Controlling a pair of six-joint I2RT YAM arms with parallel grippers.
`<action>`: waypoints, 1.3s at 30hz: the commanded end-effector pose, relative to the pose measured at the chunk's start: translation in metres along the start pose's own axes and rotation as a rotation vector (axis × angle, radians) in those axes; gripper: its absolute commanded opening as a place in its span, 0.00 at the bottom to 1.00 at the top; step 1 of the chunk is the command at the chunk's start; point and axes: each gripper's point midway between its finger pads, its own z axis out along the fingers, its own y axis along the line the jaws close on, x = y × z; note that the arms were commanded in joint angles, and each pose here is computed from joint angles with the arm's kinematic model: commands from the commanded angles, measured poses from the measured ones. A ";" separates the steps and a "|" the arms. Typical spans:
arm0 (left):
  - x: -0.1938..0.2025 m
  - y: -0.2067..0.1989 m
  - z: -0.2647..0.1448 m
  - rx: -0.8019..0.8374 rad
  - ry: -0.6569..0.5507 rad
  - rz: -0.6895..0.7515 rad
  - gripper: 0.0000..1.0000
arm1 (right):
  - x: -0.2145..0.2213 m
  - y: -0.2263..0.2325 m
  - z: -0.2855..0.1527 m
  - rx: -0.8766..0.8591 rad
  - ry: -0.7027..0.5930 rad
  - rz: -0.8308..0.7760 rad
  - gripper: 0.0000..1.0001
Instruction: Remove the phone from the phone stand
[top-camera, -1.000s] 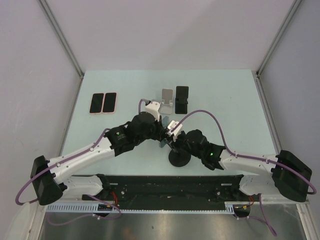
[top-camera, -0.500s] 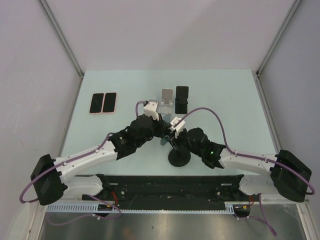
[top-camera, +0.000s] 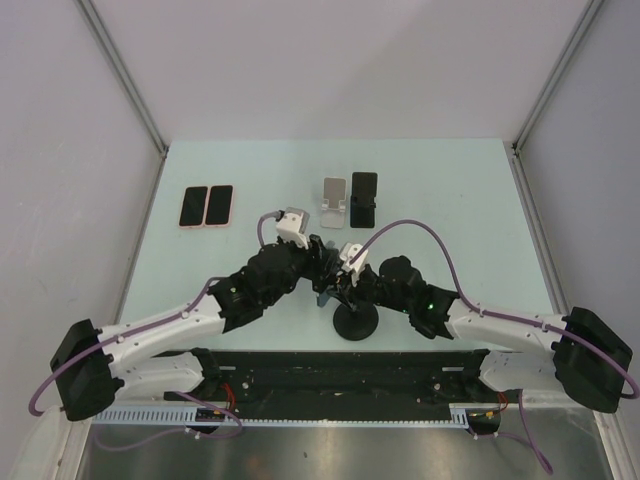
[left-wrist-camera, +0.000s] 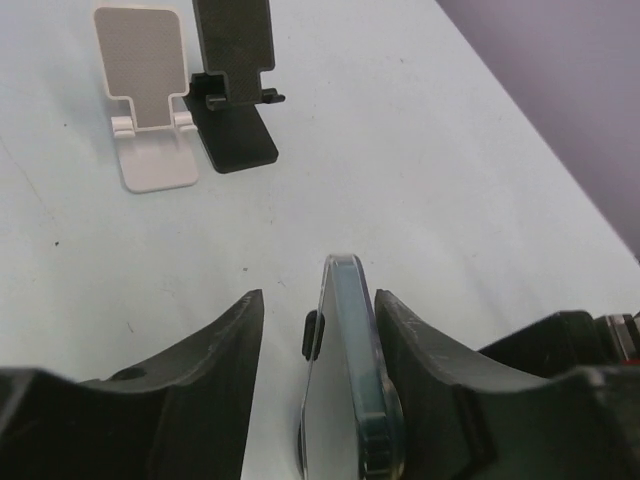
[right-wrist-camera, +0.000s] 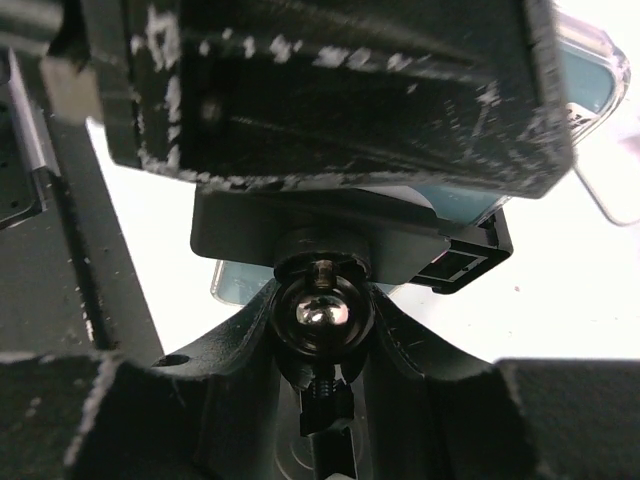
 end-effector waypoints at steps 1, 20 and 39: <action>-0.026 0.005 -0.011 -0.018 -0.114 -0.031 0.55 | -0.044 0.016 -0.005 -0.080 -0.146 -0.031 0.00; 0.013 0.003 -0.012 -0.004 -0.022 -0.086 0.43 | -0.045 0.001 -0.003 0.020 -0.155 -0.027 0.00; -0.028 -0.016 0.018 -0.006 -0.132 0.006 0.00 | -0.064 0.085 -0.009 -0.364 -0.142 -0.153 0.00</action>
